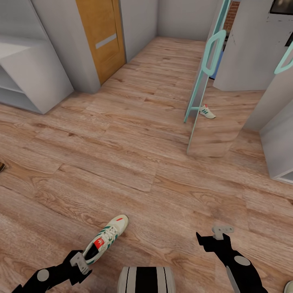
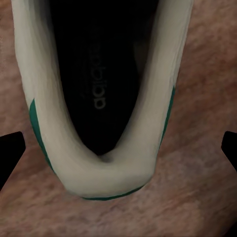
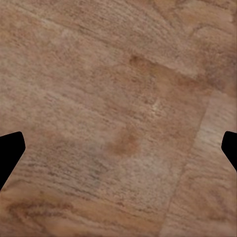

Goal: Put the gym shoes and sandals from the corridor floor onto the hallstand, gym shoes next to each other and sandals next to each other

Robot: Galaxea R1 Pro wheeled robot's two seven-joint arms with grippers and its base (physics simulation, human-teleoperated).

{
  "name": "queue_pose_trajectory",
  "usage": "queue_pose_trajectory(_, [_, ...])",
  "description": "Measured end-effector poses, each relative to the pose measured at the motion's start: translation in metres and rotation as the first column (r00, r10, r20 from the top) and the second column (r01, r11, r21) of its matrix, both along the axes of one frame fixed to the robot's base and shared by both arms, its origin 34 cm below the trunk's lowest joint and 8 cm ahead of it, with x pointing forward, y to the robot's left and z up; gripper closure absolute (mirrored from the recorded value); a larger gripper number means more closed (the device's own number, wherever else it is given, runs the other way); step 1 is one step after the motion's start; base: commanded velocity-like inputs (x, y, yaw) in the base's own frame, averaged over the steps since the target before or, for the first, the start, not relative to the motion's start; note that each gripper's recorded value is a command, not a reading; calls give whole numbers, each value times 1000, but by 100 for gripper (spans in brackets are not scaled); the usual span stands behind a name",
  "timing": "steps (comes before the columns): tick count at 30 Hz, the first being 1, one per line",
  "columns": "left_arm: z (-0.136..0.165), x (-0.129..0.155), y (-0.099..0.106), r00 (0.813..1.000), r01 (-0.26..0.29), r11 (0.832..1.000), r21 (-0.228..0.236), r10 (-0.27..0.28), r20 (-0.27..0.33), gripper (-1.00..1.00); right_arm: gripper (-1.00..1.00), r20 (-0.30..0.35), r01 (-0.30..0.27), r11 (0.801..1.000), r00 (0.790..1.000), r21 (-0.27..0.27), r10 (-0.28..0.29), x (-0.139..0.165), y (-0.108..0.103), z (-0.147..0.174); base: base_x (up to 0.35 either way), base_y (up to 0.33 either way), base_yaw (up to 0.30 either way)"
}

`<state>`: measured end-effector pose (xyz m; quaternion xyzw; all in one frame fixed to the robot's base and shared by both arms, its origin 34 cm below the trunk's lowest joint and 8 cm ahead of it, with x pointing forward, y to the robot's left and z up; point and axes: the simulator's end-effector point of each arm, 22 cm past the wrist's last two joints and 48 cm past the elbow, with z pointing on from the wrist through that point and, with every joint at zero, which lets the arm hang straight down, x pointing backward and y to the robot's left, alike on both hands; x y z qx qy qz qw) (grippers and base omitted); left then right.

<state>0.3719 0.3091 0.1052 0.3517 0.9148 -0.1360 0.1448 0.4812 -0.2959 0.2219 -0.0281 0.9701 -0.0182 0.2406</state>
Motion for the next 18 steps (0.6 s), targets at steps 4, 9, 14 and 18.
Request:
queue_pose_trajectory(4, [0, 1, 2, 1000, -3, 1000, 3, 3, 2, -100, -100, 0, 0, 1000, 1000, 0, 0, 0, 0, 0, 0, 0, 0])
queue_pose_trajectory(9, [0, 1, 2, 1000, -4, 1000, 3, 4, 1, -100, -100, 1, 0, 1000, 1000, 0, 0, 0, 0, 0, 0, 0, 0])
queue_pose_trajectory(14, [0, 1, 2, 1000, -5, 1000, 3, 5, 0, -100, -100, 1, 0, 1000, 1000, 0, 0, 0, 0, 0, 0, 0, 0])
queue_pose_trajectory(18, [0, 1, 2, 1000, -5, 1000, 2, 5, 1, -100, -100, 1, 0, 1000, 1000, 0, 0, 1, 0, 0, 0, 0, 0])
